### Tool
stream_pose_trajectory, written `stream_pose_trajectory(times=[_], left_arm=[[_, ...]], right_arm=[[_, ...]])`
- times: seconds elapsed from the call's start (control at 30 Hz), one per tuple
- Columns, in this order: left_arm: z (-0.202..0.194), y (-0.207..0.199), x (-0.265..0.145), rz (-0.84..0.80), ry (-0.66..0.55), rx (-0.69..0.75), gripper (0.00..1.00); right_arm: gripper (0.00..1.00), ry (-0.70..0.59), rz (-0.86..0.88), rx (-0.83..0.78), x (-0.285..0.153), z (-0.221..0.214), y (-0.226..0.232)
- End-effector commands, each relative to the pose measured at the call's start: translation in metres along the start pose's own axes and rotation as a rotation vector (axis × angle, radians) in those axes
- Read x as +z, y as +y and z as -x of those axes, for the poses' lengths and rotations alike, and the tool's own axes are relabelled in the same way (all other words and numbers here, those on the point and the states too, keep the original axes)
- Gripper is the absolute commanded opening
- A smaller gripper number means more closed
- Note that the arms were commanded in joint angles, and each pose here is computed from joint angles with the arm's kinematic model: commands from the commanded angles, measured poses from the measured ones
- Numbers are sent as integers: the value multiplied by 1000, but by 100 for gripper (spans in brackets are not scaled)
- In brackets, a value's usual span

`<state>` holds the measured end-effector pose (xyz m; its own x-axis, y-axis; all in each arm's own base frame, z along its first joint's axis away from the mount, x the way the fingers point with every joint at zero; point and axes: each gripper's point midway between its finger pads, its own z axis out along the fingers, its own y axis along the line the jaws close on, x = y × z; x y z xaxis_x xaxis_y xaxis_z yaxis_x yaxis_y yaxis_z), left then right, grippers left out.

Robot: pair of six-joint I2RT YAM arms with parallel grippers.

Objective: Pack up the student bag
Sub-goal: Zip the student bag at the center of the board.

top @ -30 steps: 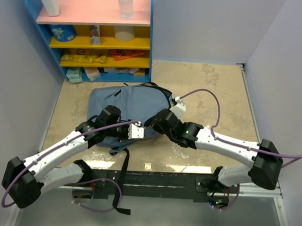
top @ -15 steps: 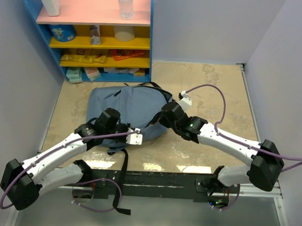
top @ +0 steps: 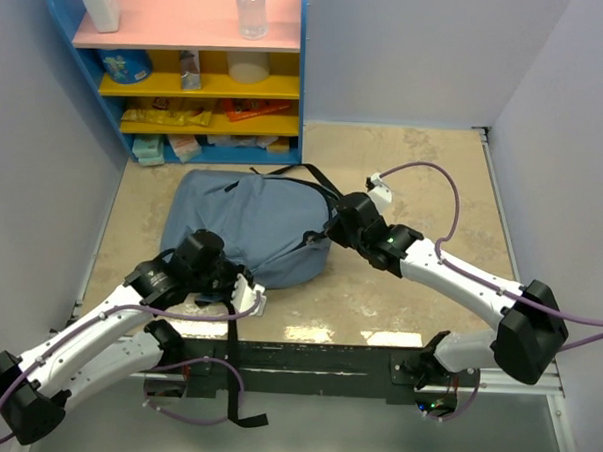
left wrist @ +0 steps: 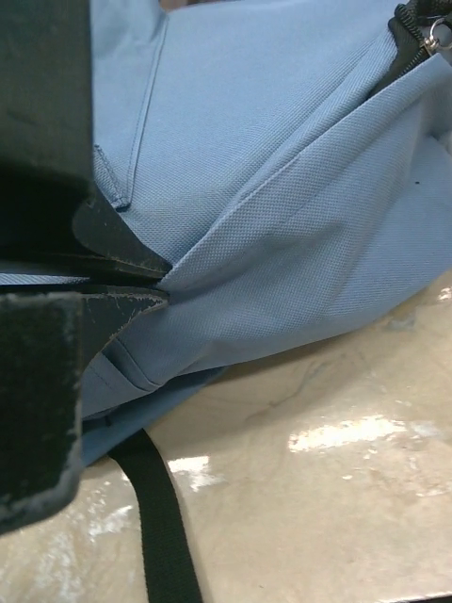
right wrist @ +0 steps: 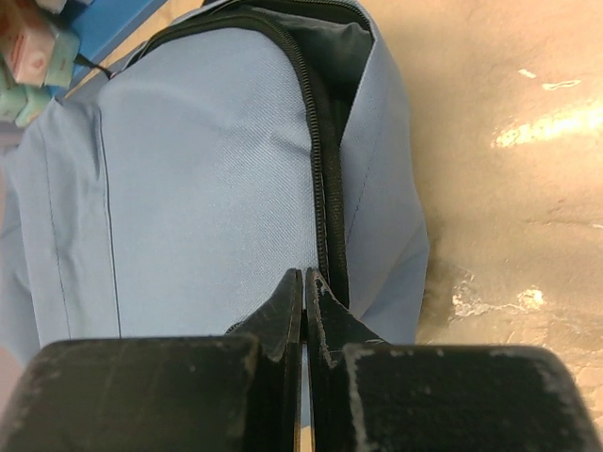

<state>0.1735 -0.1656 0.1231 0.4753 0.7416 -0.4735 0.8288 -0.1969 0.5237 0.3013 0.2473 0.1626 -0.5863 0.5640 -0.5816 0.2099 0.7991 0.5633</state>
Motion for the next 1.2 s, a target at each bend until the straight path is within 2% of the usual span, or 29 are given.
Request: stream_pose_trajectory(times=[0.0, 0.03, 0.13, 0.17, 0.23, 0.27, 0.37, 0.4, 0.43, 0.47, 0.5, 0.6, 0.63, 0.73, 0.77, 0.9, 1.03, 1.13, 1.17], left_arm=[[-70, -87, -37, -285, 340, -24, 0], [-72, -85, -40, -264, 349, -22, 0], [-72, -78, -48, -216, 372, -56, 9], [-68, -72, -50, -192, 368, -71, 18], [-47, -45, -59, -122, 314, -114, 32], [-37, -35, -61, -103, 286, -119, 34], [6, 6, -69, -63, 157, -179, 48], [18, 11, -62, -114, 116, -212, 55], [37, 32, -69, -79, 69, -247, 84], [46, 44, -66, -73, 40, -274, 96], [61, 54, -57, -116, -10, -301, 100], [78, 66, -29, -168, -91, -405, 100], [84, 85, -18, -103, -135, -440, 100], [76, 91, 14, -40, -141, -484, 100], [79, 105, 21, 13, -172, -464, 100], [70, 104, 60, -25, -151, -518, 100], [76, 110, 82, 3, -184, -526, 100], [73, 99, 94, -44, -180, -529, 100], [73, 94, 95, -66, -179, -527, 96]], right_arm=[[0, -275, -73, 34, -1, 76, -10], [0, -281, -78, 37, 0, 80, -13], [0, -291, -66, 48, -3, 92, -14], [0, -294, -52, 44, -3, 94, -11], [0, -285, -30, 47, -6, 94, -6], [0, -262, -3, 54, -6, 91, -1], [0, -181, 100, 58, -11, 72, 13], [0, -165, 124, 59, -13, 65, 16], [0, -135, 145, 46, -14, 52, 18], [0, -131, 180, 56, -20, 50, 24], [0, -115, 208, 51, -24, 43, 29], [0, -75, 308, 30, -42, 23, 51], [0, -63, 355, 24, -49, 16, 61], [0, -31, 417, -6, -62, 7, 73], [0, -26, 429, -16, -64, 6, 76], [0, -10, 463, -30, -77, 4, 80], [0, 39, 463, -35, -86, -14, 68], [0, 65, 481, -18, -96, -23, 62], [0, 70, 485, -11, -99, -25, 62]])
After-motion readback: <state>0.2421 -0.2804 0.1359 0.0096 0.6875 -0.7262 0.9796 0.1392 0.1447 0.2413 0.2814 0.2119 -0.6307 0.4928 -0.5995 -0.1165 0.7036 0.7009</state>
